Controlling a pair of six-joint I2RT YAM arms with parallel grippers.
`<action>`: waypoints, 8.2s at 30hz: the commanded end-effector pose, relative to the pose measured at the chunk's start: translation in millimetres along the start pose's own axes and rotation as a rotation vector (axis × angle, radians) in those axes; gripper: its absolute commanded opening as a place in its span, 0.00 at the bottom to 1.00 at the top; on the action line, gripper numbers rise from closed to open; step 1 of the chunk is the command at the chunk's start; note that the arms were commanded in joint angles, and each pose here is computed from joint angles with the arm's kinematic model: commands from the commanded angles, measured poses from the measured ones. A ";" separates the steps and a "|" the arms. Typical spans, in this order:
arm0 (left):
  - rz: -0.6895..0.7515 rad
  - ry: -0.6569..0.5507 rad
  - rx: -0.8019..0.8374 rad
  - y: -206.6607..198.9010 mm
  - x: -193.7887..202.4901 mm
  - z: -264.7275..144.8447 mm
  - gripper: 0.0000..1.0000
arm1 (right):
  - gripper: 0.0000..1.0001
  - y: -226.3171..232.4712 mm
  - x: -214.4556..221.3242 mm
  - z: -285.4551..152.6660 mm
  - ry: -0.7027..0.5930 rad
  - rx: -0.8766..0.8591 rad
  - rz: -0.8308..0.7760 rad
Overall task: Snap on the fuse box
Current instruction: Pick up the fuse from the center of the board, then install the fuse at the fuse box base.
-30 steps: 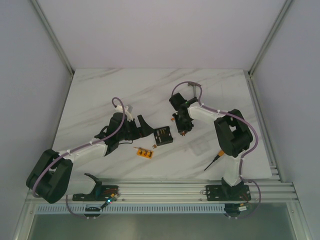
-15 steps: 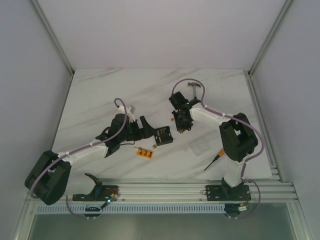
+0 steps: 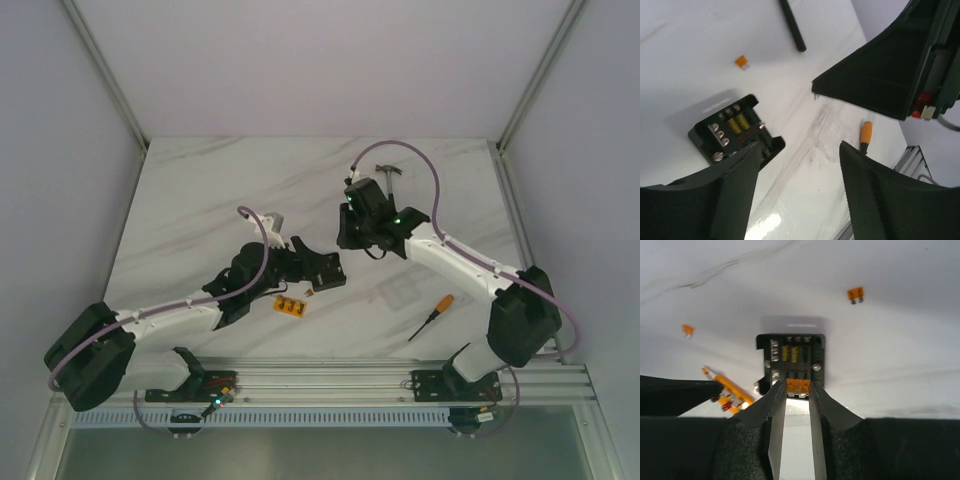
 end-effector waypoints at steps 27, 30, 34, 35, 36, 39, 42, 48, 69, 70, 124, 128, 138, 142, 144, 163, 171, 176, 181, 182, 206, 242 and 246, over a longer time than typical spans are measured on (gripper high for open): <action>0.183 -0.175 0.117 -26.4 -1.8 18.3 0.26 | 0.18 35.3 6.4 -22.7 -0.145 -0.228 0.117; 0.191 -0.179 0.125 -26.9 -2.3 17.7 0.22 | 0.18 36.7 7.5 -22.1 -0.140 -0.244 0.121; 0.207 -0.182 0.129 -26.9 -2.8 17.1 0.18 | 0.18 38.0 10.6 -21.3 -0.136 -0.262 0.130; 0.209 -0.181 0.129 -26.6 -2.4 16.9 0.17 | 0.18 38.1 11.3 -21.3 -0.135 -0.266 0.133; 0.212 -0.183 0.131 -26.5 -3.0 16.7 0.15 | 0.18 38.4 11.7 -21.4 -0.135 -0.270 0.135; 0.224 -0.186 0.135 -26.9 -3.3 15.5 0.09 | 0.19 38.6 13.7 -21.1 -0.132 -0.278 0.143; 0.237 -0.188 0.135 -26.6 -3.8 13.9 0.05 | 0.20 38.3 14.6 -22.1 -0.137 -0.281 0.144; 0.255 -0.196 0.146 -24.2 -4.2 7.7 0.02 | 0.37 39.1 5.8 -32.4 -0.198 -0.308 0.116; 0.365 0.169 0.539 -26.5 -26.7 -23.0 0.00 | 0.47 -4.8 -14.1 -82.6 -0.434 -0.667 -0.594; 0.374 0.188 0.565 -29.7 -27.1 -24.5 0.00 | 0.47 -3.9 -14.3 -84.4 -0.436 -0.691 -0.612; 0.454 0.269 0.772 -62.0 -31.8 -45.2 0.00 | 0.14 6.5 -2.2 -90.8 -0.401 -1.011 -0.743; 0.453 0.267 0.767 -61.4 -32.0 -44.3 0.00 | 0.06 6.5 -1.5 -90.1 -0.398 -1.016 -0.741; 0.350 0.181 0.504 -35.9 -30.4 -30.6 0.34 | 0.00 -1.1 -5.6 -80.0 -0.330 -0.818 -0.655; 0.249 0.122 0.314 -15.3 -30.2 -24.4 0.53 | 0.00 -5.6 -6.1 -67.8 -0.258 -0.625 -0.546; 0.196 0.102 0.217 -4.3 -30.3 -21.1 0.55 | 0.00 -5.2 -4.6 -60.9 -0.222 -0.554 -0.495; -0.092 0.222 -0.211 58.5 -11.9 27.0 0.72 | 0.00 18.4 10.0 25.6 0.052 0.045 -0.287; -0.126 0.259 -0.256 68.1 -8.0 39.3 0.66 | 0.00 23.5 15.1 55.0 0.109 0.091 -0.295; -0.142 0.280 -0.274 73.6 -5.8 46.1 0.59 | 0.00 25.5 16.5 65.8 0.125 0.101 -0.287; -0.155 0.299 -0.280 76.3 -3.4 50.8 0.53 | 0.00 28.5 18.4 73.2 0.139 0.097 -0.280; -0.159 0.302 -0.285 77.5 -2.4 51.1 0.51 | 0.00 29.2 18.8 74.0 0.141 0.096 -0.278; -0.206 0.299 -0.321 83.1 2.5 49.2 0.43 | 0.00 26.0 33.2 83.7 0.199 0.148 -0.232; -0.231 0.298 -0.326 85.0 5.6 46.0 0.39 | 0.00 23.3 60.5 98.6 0.223 0.171 -0.301; -0.228 0.295 -0.331 85.4 5.6 44.9 0.39 | 0.00 18.9 64.4 98.3 0.240 0.170 -0.304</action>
Point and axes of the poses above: each gripper's point midway between its finger pads, its own z axis out along the fingers, its own y axis along the line the jaws close on, x = y × z, the point moved 10 cm from there along -z, back along the fingers, and after that the axes turned 12 degrees about -z, right-handed, at the moved point
